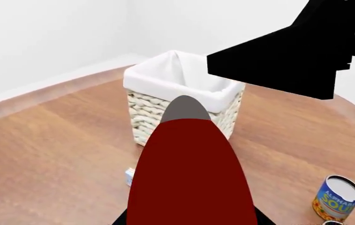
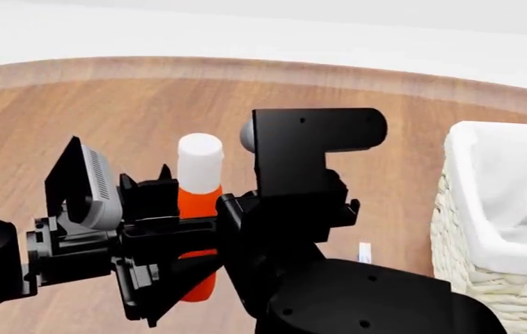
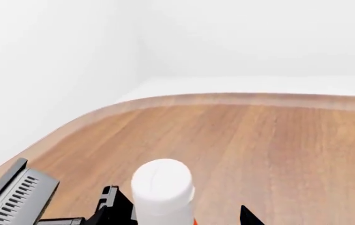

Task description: Pick up the ketchup, and put it in the basket.

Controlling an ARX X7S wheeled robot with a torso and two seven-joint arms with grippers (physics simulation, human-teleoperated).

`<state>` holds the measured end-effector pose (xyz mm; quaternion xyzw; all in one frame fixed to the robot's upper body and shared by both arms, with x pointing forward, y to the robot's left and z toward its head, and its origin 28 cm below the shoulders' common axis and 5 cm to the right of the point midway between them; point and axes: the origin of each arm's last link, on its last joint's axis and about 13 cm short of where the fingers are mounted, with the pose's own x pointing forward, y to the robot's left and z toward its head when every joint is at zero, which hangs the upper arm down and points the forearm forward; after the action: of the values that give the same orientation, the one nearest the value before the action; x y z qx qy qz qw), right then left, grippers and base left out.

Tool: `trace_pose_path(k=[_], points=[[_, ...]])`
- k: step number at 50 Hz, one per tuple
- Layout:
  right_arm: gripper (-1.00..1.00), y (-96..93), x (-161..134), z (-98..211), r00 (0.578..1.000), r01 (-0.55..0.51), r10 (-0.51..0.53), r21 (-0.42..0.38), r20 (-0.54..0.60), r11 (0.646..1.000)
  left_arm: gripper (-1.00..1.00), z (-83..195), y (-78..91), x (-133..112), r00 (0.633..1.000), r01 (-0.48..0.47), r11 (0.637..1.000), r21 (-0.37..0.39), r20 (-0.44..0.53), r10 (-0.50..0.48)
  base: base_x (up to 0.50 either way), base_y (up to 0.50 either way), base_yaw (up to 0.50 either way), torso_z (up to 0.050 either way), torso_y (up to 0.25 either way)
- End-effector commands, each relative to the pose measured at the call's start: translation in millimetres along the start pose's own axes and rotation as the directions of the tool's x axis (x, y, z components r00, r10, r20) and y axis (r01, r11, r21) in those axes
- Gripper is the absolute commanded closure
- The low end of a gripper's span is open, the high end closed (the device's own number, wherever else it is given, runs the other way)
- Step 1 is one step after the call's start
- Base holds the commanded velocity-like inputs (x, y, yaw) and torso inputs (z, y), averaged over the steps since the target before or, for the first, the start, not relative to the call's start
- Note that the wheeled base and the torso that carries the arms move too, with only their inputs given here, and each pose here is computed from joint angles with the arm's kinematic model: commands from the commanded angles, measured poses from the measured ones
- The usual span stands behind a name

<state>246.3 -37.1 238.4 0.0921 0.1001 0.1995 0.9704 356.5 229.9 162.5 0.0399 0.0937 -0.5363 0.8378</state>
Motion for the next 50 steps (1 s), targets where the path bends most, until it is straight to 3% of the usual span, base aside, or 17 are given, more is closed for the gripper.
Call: trace_pose_path(k=[1, 32, 33, 50], points=[[-1.00, -0.9, 8.5, 2.8, 1.000, -0.024, 0.023, 0.034, 0.015, 0.999, 1.00, 4.0, -1.8, 2.4, 0.998, 0.042, 0.999, -0.016, 0.038, -0.041, 0.00, 0.00, 0.00, 0.000, 0.000], [-1.00, -3.0, 17.8, -0.9, 1.000, -0.024, 0.024, 0.008, -0.013, 1.000, 1.00, 2.4, -4.0, 3.7, 0.998, 0.056, 0.998, -0.012, 0.027, -0.055, 0.00, 0.00, 0.00, 0.000, 0.000], [1.00, -3.0, 17.8, -1.3, 1.000, -0.024, 0.024, 0.006, -0.014, 1.000, 1.00, 1.9, -3.8, 3.7, 0.998, 0.055, 0.998, -0.012, 0.026, -0.055, 0.00, 0.00, 0.00, 0.000, 0.000], [1.00, -5.8, 18.7, -4.2, 1.000, -0.011, 0.011, 0.001, -0.013, 1.000, 1.00, -4.4, -2.8, 2.4, 0.999, 0.045, 0.999, -0.005, 0.008, -0.045, 0.00, 0.00, 0.00, 0.000, 0.001]])
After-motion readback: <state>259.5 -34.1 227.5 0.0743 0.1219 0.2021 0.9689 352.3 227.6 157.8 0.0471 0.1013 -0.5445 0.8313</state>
